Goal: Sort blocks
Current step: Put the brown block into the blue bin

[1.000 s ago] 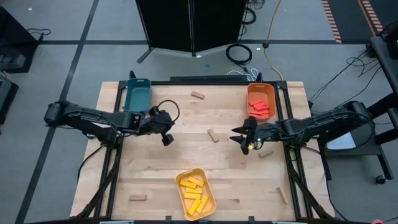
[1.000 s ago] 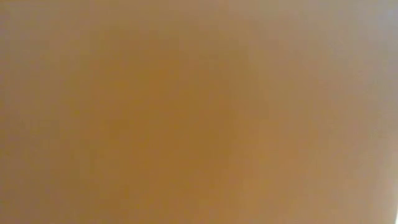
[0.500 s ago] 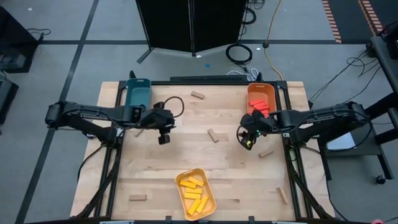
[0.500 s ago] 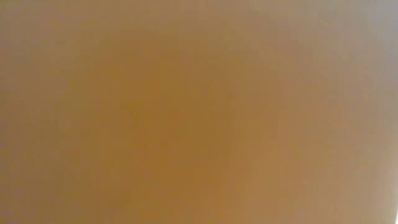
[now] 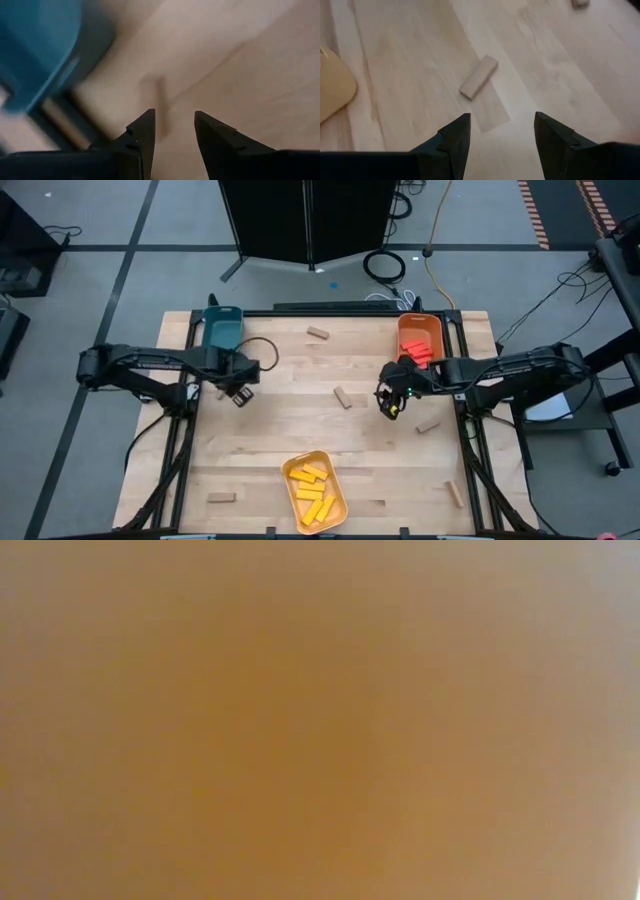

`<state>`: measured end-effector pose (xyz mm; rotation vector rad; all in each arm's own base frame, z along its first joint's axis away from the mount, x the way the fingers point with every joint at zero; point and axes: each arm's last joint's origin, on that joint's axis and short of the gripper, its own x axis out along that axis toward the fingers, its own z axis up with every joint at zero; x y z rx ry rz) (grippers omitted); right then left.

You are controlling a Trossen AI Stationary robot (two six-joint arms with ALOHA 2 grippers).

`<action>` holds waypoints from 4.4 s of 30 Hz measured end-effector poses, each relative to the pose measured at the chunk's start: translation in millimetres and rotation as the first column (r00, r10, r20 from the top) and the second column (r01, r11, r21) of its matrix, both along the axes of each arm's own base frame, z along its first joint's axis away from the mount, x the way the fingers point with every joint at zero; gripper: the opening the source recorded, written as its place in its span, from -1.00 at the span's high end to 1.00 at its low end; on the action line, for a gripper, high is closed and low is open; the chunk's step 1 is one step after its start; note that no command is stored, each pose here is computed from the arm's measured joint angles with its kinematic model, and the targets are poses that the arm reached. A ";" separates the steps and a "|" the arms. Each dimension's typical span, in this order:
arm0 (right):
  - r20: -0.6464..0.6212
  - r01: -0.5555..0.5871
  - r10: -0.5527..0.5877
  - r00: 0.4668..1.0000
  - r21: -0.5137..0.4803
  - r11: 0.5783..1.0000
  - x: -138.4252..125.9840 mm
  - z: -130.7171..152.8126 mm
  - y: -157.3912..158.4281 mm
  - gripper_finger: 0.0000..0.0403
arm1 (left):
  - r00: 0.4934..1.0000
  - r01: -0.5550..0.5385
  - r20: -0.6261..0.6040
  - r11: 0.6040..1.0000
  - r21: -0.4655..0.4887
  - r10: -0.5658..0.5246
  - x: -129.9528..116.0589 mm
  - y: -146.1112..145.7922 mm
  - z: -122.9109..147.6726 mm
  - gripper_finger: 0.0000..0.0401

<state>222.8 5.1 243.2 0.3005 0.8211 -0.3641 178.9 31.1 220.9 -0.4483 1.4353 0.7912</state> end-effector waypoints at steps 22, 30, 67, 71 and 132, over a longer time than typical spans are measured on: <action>-0.190 -0.088 0.078 0.979 -0.046 0.995 13.6 -28.6 -17.5 0.20 | 0.997 -0.061 -0.060 0.983 -0.170 0.052 -12.4 46.5 -57.2 0.33; -0.205 -0.092 0.078 0.976 -0.059 0.994 13.9 -30.1 -22.7 0.20 | 0.991 -0.037 -0.132 0.981 -0.188 0.013 -9.1 50.6 -70.0 0.33; -0.222 -0.070 0.055 0.974 -0.063 0.996 12.0 -30.7 -30.7 0.20 | 0.991 -0.132 0.005 0.970 -0.203 0.136 -27.8 39.5 -84.6 0.50; -0.223 -0.074 0.058 0.973 -0.065 0.995 12.0 -30.7 -30.7 0.20 | 0.993 -0.107 0.033 0.975 -0.194 0.115 -21.2 41.6 -75.9 0.63; -0.626 0.105 0.124 0.770 0.316 0.943 -29.2 -2.8 -8.7 0.20 | 0.433 0.521 0.657 0.766 0.377 -0.618 100.8 79.1 47.1 -0.30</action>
